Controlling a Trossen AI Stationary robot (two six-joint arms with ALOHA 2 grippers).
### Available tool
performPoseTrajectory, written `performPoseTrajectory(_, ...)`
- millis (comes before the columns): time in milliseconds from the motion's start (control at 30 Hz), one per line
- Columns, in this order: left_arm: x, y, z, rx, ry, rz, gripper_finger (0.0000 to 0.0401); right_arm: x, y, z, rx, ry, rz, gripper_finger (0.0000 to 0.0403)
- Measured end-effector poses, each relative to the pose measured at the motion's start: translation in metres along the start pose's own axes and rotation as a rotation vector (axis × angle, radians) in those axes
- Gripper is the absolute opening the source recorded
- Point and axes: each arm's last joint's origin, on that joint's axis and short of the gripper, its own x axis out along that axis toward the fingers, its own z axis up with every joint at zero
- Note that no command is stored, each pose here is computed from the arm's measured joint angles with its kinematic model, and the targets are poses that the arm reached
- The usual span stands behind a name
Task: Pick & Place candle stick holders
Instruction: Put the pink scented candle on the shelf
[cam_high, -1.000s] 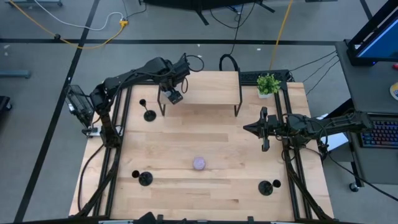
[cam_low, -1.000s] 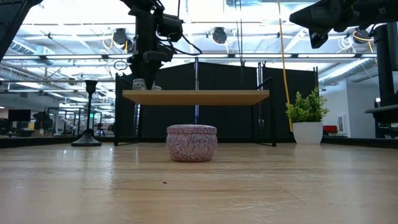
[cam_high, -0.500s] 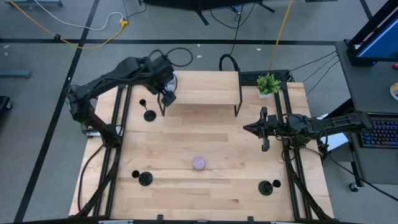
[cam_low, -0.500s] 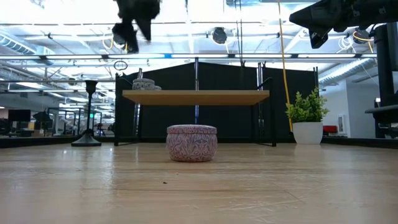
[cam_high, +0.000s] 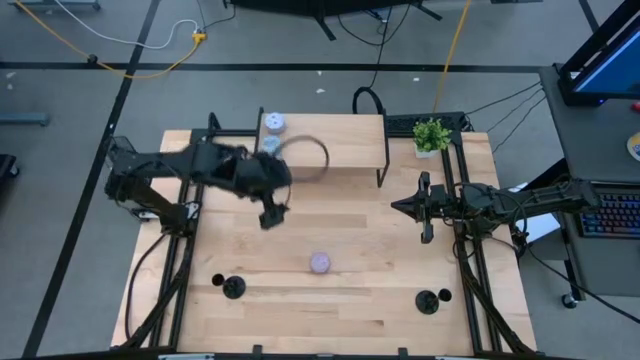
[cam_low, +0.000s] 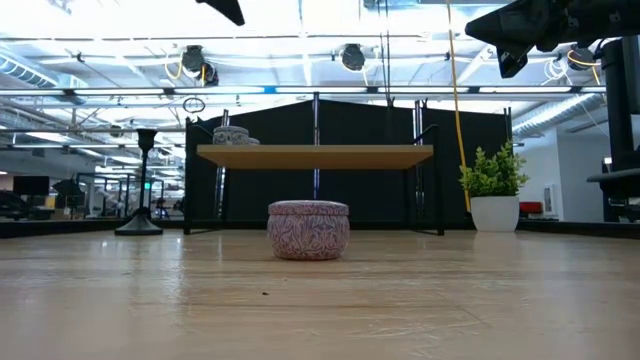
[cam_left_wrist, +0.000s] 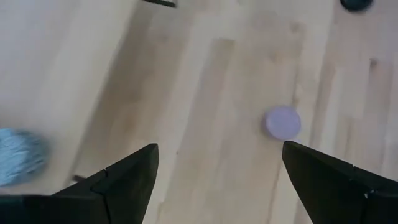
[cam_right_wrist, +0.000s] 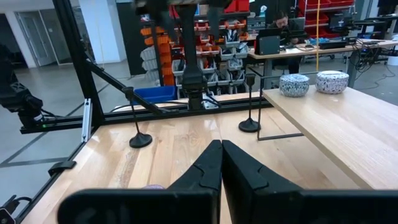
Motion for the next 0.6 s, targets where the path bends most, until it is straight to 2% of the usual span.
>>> performPoseTrajectory(267, 0.039, -0.054, -0.002, 0.134, 0.072, -0.072, 0.0349, 0.000, 0.000, 0.000, 0.000, 0.001, 0.000, 0.0004)
performPoseTrajectory(600, 0.095, -0.100, -0.011, 0.239, 0.227, -0.174, 0.0349, 0.000, 0.000, 0.000, 0.000, 0.001, 0.000, 0.0004)
